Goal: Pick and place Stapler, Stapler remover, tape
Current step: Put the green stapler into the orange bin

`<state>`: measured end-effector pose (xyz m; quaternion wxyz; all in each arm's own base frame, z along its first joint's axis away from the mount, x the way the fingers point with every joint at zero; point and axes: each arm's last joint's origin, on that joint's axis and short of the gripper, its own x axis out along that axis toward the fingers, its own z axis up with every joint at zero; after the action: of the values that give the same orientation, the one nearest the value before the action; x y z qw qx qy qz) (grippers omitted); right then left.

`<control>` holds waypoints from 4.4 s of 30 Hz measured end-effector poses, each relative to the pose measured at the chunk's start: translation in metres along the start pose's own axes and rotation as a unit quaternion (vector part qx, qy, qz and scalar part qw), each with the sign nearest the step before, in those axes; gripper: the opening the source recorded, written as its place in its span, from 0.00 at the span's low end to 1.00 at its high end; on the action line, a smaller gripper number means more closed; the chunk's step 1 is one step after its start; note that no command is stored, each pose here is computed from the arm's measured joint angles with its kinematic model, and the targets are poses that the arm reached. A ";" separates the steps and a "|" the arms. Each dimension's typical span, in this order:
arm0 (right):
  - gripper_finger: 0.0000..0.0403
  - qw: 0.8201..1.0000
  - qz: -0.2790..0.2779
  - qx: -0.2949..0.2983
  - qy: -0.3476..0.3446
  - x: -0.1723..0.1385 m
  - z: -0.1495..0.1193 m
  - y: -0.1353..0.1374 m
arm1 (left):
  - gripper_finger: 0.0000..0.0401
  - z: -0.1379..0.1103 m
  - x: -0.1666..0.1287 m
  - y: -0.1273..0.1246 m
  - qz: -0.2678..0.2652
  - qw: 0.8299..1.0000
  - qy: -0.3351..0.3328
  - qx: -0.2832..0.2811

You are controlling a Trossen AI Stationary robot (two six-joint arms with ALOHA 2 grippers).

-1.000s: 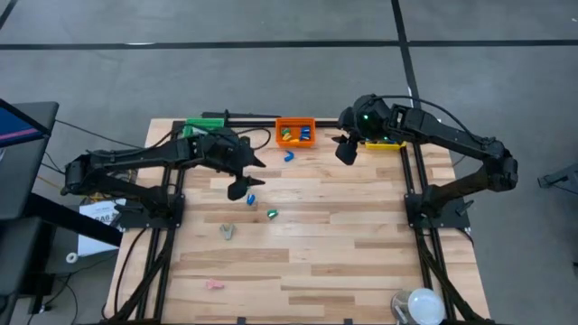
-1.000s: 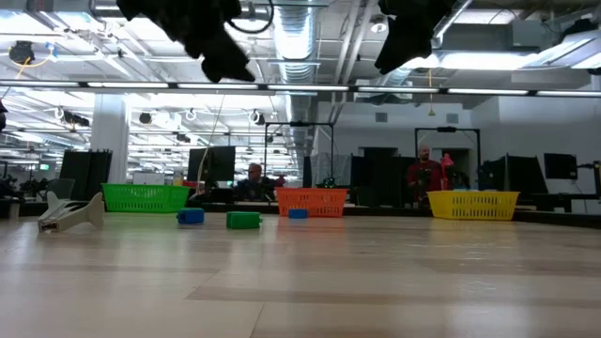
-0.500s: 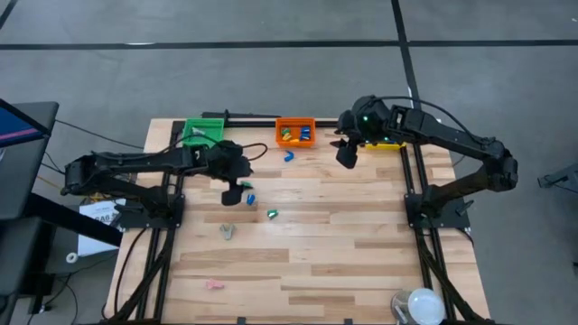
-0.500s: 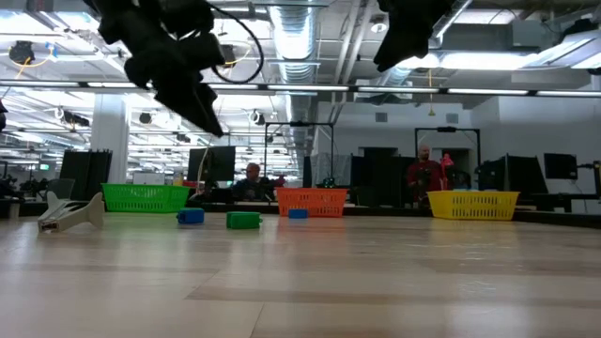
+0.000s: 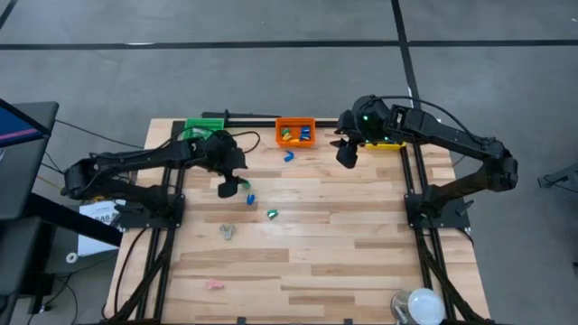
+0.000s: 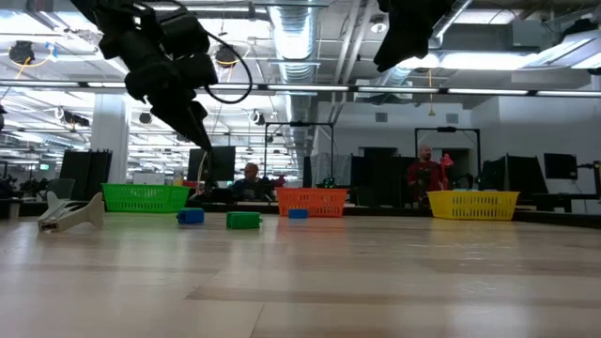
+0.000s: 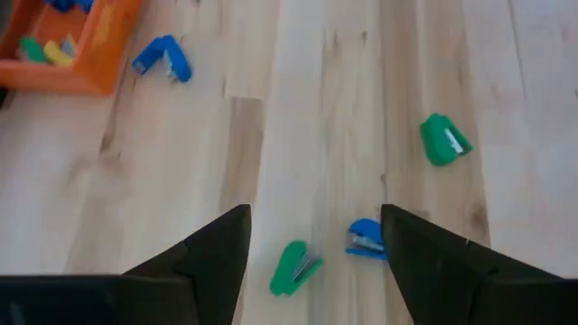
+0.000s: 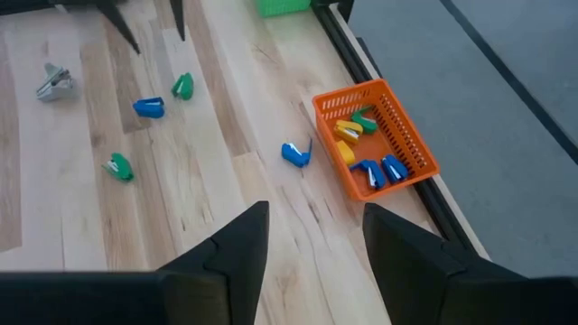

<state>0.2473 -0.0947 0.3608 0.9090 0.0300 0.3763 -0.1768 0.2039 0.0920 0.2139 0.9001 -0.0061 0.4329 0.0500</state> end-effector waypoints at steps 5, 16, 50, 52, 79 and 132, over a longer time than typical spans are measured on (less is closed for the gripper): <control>0.43 1.000 0.000 0.000 0.000 0.000 0.000 0.000 | 0.57 -0.006 -0.002 0.011 0.007 1.000 0.010 -0.025; 0.43 1.000 0.000 0.001 0.000 0.000 0.000 0.000 | 0.54 -0.013 0.016 0.013 -0.018 0.997 0.060 0.042; 0.43 1.000 -0.001 0.006 0.000 0.000 0.000 0.000 | 0.48 -0.029 0.077 0.010 -0.042 0.962 0.165 0.213; 0.43 1.000 -0.001 0.006 0.000 0.000 0.000 0.000 | 0.47 -0.029 0.078 0.010 -0.041 0.962 0.165 0.213; 0.43 1.000 -0.002 0.006 0.000 0.000 0.000 0.000 | 0.18 -0.026 0.078 0.002 -0.049 0.963 0.160 0.212; 0.43 1.000 -0.001 0.019 0.000 0.000 0.000 0.000 | 0.16 0.088 -0.045 0.058 0.140 0.928 -0.321 -0.127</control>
<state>0.2473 -0.0948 0.3606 0.9079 0.0464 0.3734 -0.1850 0.2386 0.1505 0.3060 0.9663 -0.0428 0.1077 0.2296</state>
